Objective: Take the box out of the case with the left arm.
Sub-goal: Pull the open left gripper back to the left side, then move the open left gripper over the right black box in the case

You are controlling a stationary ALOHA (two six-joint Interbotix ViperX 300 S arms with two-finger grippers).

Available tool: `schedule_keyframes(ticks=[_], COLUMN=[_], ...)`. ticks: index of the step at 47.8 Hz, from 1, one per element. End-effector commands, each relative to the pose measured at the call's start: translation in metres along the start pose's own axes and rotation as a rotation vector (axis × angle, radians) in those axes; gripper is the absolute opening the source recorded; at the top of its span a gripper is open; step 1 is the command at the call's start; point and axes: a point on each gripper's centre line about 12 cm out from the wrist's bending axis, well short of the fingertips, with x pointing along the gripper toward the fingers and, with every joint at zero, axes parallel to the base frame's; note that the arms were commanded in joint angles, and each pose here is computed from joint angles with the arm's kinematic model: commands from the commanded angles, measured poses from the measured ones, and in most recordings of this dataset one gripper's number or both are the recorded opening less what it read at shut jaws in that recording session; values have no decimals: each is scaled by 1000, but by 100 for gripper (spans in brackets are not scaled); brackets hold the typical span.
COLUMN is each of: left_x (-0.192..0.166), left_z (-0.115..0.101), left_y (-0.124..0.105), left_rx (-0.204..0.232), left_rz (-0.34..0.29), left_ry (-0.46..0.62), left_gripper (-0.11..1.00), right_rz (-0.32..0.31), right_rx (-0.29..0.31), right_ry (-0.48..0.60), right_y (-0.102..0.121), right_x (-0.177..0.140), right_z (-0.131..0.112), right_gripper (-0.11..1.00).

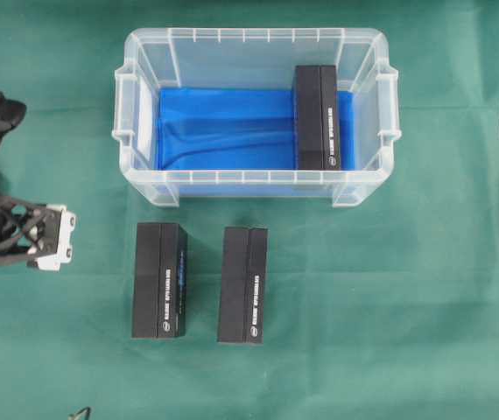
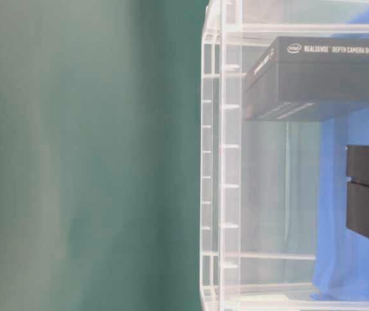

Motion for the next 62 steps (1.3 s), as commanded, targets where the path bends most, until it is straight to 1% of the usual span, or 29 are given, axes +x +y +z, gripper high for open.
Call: schedule_keyframes(ticks=[1,3,6,18,25,33,41,54,62], left_x=[-6,-7,-8,-11,-13,-14,-13,-14,-14], left_z=[11,19,31,84,107,127,136,137,136], left_y=[-2,-1,-1,13,22,27,29,28,27], left_rx=[-4,12,21,-7,-6,2,0,1,-6], left_rz=[-26,-28,-32,-43,-40,-30,-25,-26,-32], left_ry=[-5,-11,-19,-64,-88,-101,-92,-89,-80], left_gripper=[84,85,85,84,84,84,84,84,84], right_rz=[-1,-1,-1,-1,-1,-2,-2,0,0], right_rx=[3,3,4,4,4,4,4,2,2], right_ry=[-14,-14,-12,-14,-11,-9,-9,-11,-11], right_y=[-1,-1,-1,-1,-1,-1,-1,0,0], right_x=[-3,-3,-2,-3,-2,-2,-1,-2,-2], right_z=[2,2,2,2,2,1,1,1,1], right_gripper=[0,0,0,0,0,0,0,0,0])
